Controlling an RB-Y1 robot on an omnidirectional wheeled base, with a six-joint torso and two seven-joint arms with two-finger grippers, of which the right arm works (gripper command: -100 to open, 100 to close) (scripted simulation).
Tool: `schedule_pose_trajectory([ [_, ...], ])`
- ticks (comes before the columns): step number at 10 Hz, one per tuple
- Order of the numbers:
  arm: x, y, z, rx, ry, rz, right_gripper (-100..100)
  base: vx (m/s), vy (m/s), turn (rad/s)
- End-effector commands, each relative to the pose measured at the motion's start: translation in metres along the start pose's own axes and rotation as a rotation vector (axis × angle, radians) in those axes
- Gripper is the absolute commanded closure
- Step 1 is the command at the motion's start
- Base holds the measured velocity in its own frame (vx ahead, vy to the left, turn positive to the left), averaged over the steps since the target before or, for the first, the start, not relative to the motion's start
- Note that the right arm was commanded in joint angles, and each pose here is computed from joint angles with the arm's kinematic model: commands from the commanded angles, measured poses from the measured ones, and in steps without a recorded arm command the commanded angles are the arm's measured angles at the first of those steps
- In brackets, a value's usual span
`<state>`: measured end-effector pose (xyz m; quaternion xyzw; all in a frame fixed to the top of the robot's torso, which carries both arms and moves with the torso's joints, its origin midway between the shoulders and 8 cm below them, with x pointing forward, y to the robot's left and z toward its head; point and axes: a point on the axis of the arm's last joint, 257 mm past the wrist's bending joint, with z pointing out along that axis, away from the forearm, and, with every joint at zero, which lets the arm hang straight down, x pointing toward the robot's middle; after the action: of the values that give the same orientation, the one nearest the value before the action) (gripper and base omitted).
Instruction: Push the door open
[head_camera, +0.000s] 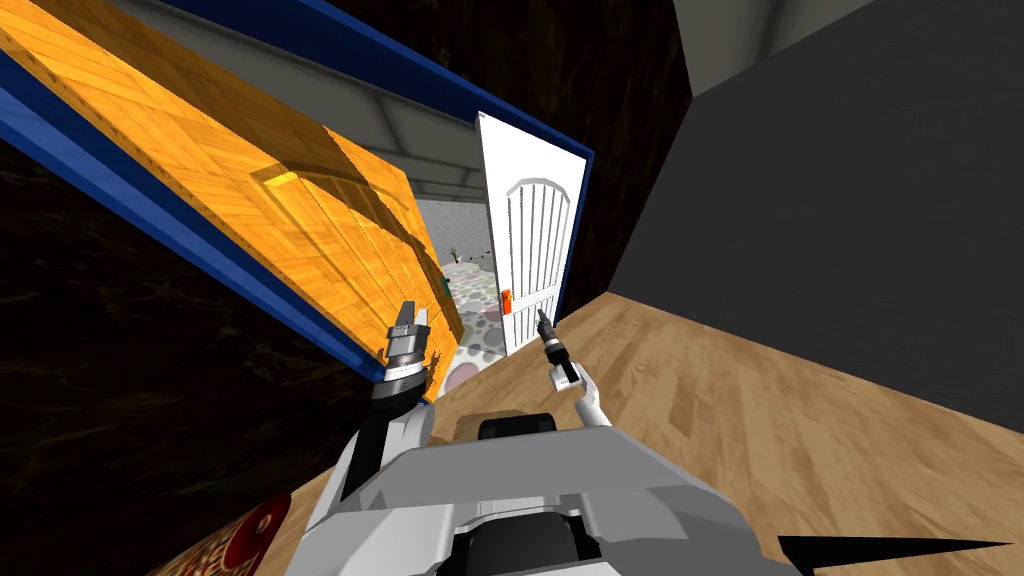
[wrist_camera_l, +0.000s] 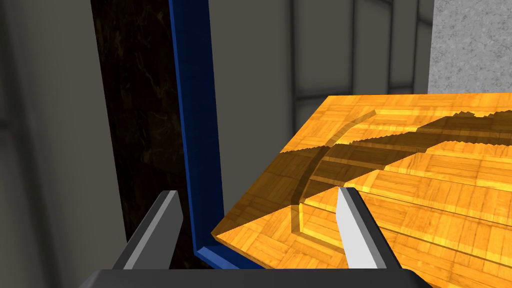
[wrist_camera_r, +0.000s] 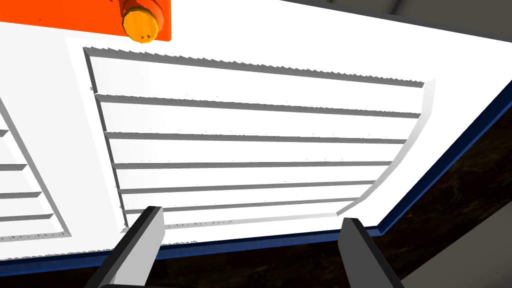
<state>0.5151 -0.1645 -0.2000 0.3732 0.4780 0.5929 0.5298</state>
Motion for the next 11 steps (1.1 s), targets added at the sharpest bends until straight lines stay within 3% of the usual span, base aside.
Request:
schedule_pose_trajectory([
  [1, 0.005, -0.009, 0.0034, 0.019, 0.011, 0.008, -100, 0.050, -0.029, 0.065],
  [9, 0.043, -0.059, 0.0201, 0.140, 0.079, 0.050, -100, 0.081, -0.053, 0.095],
  [11, 0.059, -0.077, 0.0250, 0.189, 0.106, 0.064, -100, 0.135, -0.095, 0.145],
])
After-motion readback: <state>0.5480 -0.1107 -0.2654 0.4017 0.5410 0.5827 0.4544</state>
